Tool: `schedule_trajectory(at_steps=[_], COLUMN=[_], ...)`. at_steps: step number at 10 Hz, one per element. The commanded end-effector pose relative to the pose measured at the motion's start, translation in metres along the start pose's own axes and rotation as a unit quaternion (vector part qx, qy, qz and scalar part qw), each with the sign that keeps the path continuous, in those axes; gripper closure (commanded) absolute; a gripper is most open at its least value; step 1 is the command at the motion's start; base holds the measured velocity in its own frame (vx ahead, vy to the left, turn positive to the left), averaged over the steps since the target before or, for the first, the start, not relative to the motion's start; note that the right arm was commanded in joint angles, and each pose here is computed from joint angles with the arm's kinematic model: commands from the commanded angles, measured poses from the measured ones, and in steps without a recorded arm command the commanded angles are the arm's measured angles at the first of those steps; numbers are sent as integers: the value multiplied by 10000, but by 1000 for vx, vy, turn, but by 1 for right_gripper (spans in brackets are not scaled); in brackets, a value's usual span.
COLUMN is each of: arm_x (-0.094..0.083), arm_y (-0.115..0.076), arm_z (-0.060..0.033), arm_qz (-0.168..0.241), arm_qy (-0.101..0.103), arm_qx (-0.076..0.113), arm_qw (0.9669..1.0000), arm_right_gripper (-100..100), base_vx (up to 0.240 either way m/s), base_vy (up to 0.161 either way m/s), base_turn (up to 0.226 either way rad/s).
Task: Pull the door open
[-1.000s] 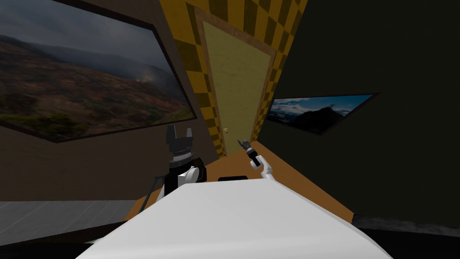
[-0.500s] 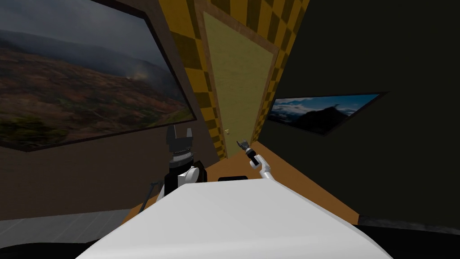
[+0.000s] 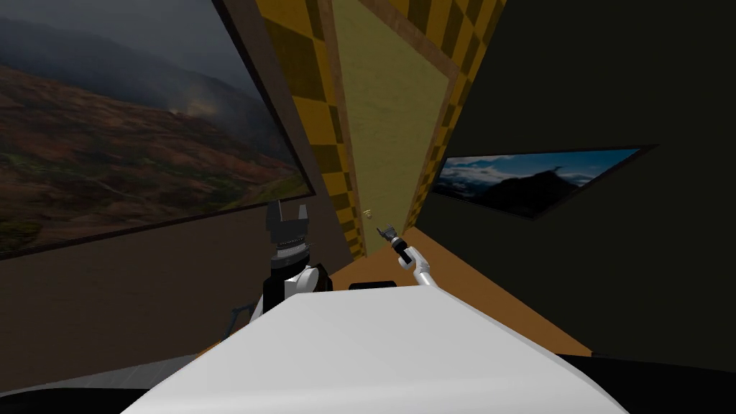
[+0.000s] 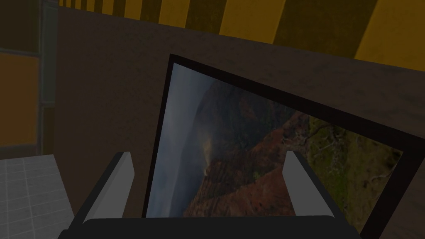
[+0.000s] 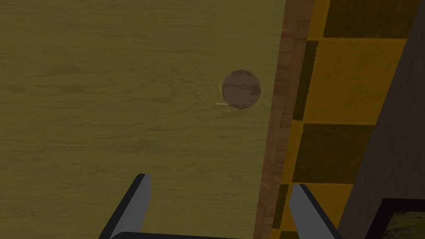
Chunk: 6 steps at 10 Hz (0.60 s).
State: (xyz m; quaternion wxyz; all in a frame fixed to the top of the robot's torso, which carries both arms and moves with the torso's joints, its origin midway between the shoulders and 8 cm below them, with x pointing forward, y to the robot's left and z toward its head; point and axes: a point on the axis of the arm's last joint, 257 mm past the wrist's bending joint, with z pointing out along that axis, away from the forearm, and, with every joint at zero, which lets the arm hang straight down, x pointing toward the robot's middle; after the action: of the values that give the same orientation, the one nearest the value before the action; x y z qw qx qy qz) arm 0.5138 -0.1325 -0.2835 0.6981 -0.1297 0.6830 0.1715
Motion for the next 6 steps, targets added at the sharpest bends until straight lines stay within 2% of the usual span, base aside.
schedule_trajectory(at_steps=[1, 2, 3, 6], arm_x=[82, 114, 83, 61], arm_y=[26, 35, 34, -153], arm_z=[31, 40, 45, 63], arm_qz=[-172, -234, -187, -281], arm_qy=[109, 150, 115, 103], arm_qx=[-53, -73, -61, 166], arm_qw=[9998, 9996, 9997, 9994], arm_right_gripper=[-100, -100, -100, -100], base_vx=[154, 151, 65, -86], base_vy=[141, 153, 71, -131], base_turn=[-23, -8, -6, 108])
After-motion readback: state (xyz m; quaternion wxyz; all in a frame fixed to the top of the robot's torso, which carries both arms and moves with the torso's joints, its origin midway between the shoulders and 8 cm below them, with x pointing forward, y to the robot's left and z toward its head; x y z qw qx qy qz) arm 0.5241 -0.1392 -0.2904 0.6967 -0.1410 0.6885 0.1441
